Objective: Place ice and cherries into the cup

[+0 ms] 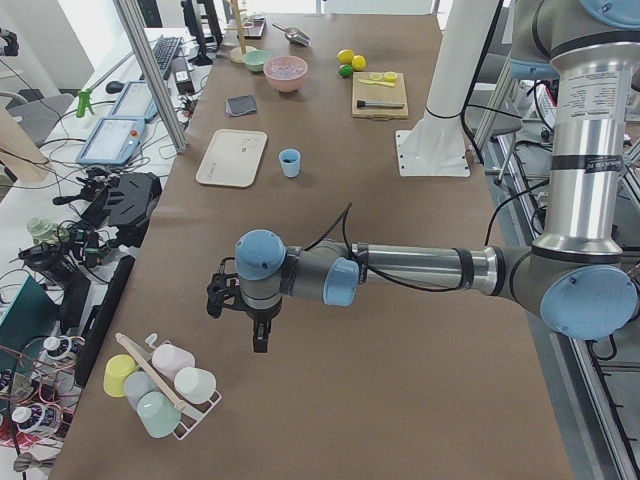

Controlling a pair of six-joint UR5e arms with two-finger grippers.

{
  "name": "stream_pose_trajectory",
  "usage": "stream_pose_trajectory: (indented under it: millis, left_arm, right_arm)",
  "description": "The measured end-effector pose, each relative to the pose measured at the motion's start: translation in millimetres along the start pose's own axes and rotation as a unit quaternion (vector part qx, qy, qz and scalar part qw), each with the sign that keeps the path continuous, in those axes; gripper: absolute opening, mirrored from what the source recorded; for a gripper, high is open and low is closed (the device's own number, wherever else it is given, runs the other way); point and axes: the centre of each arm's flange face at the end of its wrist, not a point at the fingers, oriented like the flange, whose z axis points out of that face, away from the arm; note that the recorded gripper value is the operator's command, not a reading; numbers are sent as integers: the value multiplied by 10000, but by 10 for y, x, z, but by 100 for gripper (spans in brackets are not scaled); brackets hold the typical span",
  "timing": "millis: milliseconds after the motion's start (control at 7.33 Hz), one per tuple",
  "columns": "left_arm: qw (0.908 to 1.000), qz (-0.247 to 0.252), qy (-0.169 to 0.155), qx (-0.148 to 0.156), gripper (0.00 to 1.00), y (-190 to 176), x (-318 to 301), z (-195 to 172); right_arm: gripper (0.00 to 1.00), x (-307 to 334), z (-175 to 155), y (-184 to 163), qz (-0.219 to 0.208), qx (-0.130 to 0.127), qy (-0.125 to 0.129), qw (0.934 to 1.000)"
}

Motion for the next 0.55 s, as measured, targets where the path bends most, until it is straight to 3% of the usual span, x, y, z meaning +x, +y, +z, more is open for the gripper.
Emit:
stream_pose_trajectory:
  millis: [273, 545]
  left_arm:
    - [10000, -29, -59, 0, 98, 126, -31, -19]
    - [10000, -63, -72, -30, 98, 195, -64, -1]
  right_arm:
    - [100, 12, 13, 7, 42, -41, -5, 10000]
    - [100, 27, 6, -30, 448, -275, -55, 9986]
